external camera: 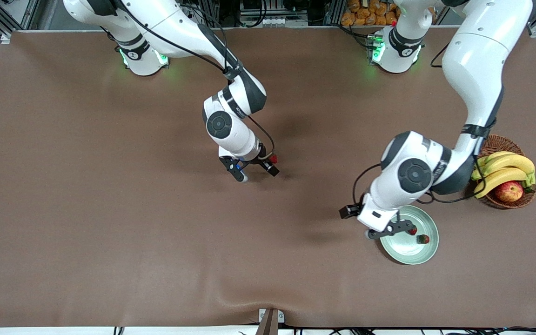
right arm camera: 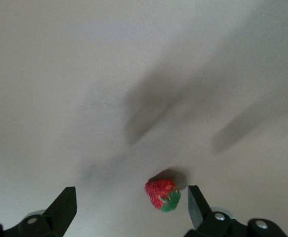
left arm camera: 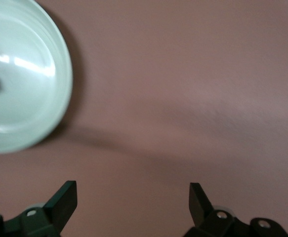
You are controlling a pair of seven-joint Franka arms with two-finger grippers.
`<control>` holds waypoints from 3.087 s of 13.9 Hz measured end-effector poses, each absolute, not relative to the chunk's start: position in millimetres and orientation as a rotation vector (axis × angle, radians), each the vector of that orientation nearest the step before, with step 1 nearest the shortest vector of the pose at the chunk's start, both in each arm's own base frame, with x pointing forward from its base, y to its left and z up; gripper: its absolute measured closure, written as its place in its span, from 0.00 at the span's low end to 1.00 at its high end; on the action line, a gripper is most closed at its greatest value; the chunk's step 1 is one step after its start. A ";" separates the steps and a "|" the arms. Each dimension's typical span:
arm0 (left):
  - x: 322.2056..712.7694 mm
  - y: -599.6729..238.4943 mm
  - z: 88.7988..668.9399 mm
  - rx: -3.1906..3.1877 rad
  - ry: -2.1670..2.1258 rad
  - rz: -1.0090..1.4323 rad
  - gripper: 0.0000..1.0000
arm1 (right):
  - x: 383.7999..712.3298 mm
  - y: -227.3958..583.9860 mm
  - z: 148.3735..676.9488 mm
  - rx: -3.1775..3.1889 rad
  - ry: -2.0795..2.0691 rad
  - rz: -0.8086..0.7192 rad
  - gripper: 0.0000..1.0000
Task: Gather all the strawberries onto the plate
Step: 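Lower the last strawberry to mid-table and open the right gripper, then retract the right arm while the left gripper reaches the strawberry, then grasp the strawberry with the left gripper and drop it on the plate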
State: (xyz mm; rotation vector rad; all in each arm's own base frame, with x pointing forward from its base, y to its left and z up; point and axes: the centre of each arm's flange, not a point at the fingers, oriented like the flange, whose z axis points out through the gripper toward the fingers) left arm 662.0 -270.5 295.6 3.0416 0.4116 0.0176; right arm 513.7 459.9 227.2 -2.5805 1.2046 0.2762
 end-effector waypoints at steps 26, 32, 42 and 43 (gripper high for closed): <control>472.6 -514.1 188.3 3.011 0.836 -0.186 0.00 | 609.4 30.7 501.1 -2.889 0.708 0.410 0.00; 469.3 -514.6 180.4 3.020 0.833 -0.199 0.54 | 552.2 5.7 593.9 -3.027 0.402 0.200 0.00; 574.7 -427.6 231.3 2.925 0.932 -0.055 0.68 | 539.4 -29.1 633.6 -3.024 0.423 -0.020 0.00; 601.3 -391.7 242.3 2.932 0.903 -0.013 0.68 | 540.7 -28.5 635.0 -3.024 0.421 -0.025 0.00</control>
